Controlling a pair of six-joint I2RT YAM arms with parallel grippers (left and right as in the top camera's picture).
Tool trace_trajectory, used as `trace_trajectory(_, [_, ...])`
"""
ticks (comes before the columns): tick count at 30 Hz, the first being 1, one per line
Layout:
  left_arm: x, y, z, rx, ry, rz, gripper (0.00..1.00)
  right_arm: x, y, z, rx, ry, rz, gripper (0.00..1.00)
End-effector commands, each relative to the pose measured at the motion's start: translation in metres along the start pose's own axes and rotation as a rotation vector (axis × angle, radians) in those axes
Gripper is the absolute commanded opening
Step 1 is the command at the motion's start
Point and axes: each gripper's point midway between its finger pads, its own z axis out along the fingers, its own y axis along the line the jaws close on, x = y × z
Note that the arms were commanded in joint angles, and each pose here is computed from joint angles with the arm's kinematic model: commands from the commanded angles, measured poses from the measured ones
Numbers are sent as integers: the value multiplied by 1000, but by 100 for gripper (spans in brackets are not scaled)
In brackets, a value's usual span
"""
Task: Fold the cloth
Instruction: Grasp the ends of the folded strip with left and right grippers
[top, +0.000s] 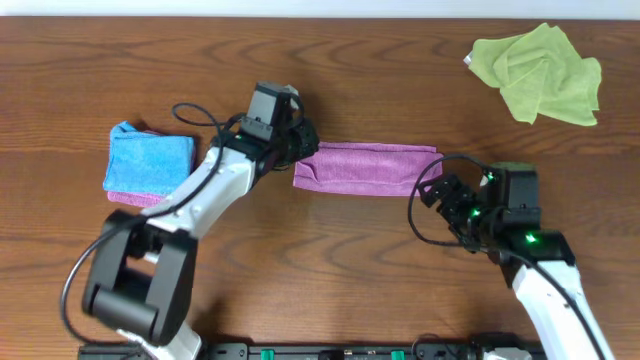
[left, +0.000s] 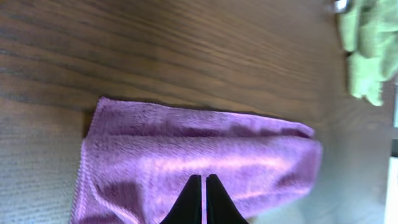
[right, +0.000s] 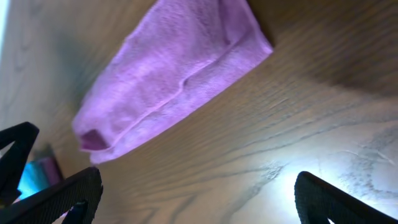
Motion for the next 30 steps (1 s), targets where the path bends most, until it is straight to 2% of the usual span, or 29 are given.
trace_trajectory(1, [-4, 5, 14, -23, 9, 9, 6, -6, -7, 12, 46, -3, 25, 99])
trace_trajectory(13, [9, 29, 34, -89, 62, 9, 6, -25, -11, 59, 59, -11, 34, 97])
trace_trajectory(30, [28, 45, 45, -165, 112, 15, 6, -40, -20, 91, 82, -54, 30, 89])
